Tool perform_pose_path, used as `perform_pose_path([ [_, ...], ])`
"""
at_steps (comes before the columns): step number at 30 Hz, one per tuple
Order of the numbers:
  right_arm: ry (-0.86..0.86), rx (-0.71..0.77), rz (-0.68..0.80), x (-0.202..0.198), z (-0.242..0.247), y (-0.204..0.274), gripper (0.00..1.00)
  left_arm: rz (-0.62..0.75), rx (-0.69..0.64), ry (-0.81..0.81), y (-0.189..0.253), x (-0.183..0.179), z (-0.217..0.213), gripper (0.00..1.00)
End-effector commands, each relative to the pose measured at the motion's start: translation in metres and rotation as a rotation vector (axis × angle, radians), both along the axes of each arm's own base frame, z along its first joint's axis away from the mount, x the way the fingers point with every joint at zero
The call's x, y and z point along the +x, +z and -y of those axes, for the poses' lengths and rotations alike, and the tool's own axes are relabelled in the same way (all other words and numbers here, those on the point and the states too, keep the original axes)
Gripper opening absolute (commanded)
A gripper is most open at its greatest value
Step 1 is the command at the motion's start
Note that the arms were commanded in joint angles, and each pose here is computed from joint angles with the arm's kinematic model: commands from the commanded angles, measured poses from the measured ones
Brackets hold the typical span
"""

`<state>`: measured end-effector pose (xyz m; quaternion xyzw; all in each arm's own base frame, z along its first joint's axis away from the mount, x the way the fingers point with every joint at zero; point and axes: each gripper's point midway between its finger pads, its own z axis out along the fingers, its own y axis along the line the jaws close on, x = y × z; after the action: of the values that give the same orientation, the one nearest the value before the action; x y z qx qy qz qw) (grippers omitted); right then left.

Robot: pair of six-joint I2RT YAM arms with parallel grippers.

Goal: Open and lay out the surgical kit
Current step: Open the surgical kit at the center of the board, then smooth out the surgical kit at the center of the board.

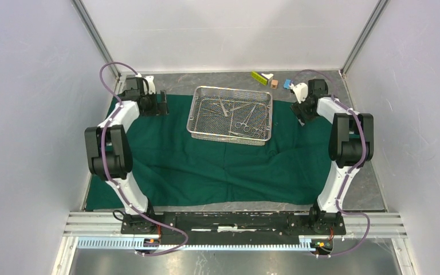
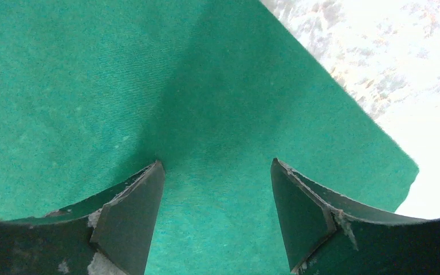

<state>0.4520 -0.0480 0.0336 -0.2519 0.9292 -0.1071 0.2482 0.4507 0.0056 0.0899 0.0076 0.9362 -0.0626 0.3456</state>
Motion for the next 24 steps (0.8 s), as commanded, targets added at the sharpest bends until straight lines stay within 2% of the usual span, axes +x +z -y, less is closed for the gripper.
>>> perform_pose_path([
  [1,-0.031,-0.012,0.073,0.033,0.004,0.000,0.76,0.038,-0.123,0.067,0.006,0.035,0.007,1.00],
  [10,-0.046,-0.098,0.039,0.049,0.020,-0.029,0.71,-0.048,-0.237,0.220,-0.031,0.053,-0.018,1.00],
  [15,-0.041,-0.122,0.036,0.061,0.024,-0.033,0.68,-0.107,-0.302,0.295,-0.051,0.051,-0.036,0.99],
  [20,-0.031,-0.118,0.017,0.067,0.023,-0.041,0.55,-0.154,-0.400,0.366,-0.067,0.048,-0.051,0.92],
  [24,-0.021,-0.090,0.005,0.069,0.018,-0.046,0.39,-0.169,-0.437,0.385,-0.073,0.047,-0.057,0.83],
])
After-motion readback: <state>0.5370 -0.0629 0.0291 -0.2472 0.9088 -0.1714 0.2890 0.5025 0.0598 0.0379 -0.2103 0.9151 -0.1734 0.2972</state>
